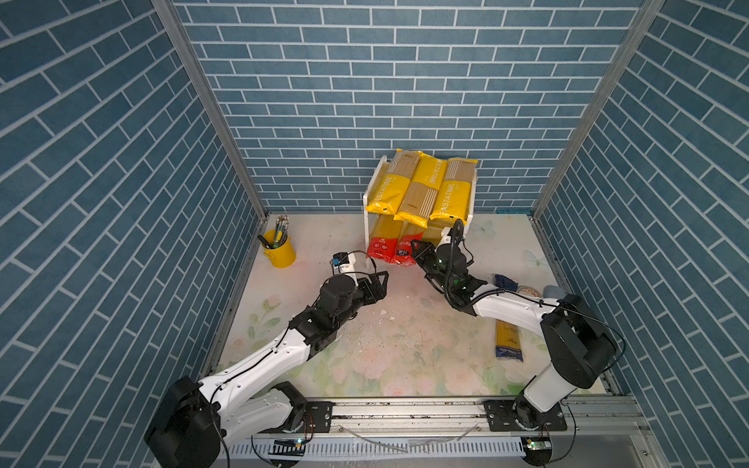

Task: Arrange pasta packages on shelves
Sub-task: Place the pasta bag on the shelf.

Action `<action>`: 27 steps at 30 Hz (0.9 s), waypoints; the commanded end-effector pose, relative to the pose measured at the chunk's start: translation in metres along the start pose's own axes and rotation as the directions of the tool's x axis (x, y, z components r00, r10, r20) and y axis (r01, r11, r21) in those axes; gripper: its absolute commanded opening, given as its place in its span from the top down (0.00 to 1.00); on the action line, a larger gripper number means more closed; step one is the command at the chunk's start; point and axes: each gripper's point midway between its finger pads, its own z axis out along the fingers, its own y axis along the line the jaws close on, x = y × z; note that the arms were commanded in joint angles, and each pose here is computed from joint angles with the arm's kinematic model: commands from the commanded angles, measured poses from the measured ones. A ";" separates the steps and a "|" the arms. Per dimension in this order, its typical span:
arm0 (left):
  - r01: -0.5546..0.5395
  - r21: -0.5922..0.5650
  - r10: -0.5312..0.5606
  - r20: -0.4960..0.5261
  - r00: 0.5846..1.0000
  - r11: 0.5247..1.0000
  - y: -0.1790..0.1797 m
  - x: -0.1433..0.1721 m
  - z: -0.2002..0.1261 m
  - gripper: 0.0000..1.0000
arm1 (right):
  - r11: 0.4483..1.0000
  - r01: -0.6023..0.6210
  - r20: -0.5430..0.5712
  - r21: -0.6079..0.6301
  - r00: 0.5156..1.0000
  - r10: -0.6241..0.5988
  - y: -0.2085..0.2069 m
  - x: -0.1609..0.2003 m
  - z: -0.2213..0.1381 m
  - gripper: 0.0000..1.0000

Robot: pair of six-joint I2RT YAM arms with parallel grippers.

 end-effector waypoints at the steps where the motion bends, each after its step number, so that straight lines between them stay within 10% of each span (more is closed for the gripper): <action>1: -0.002 -0.003 0.002 0.009 1.000 1.000 0.001 0.000 -0.003 0.17 | 0.999 -0.038 0.013 -0.002 0.999 0.038 0.012 -0.015 0.006 0.80; 14: -0.033 0.002 0.033 -0.006 0.999 0.999 -0.005 0.004 -0.005 0.17 | 0.984 0.098 -0.238 0.146 0.969 -0.061 -0.003 0.017 -0.020 0.56; 27: -0.090 0.031 0.091 -0.047 0.995 0.995 -0.026 0.021 0.006 0.17 | 0.970 0.192 -0.340 0.148 0.931 -0.132 -0.013 0.029 -0.039 0.59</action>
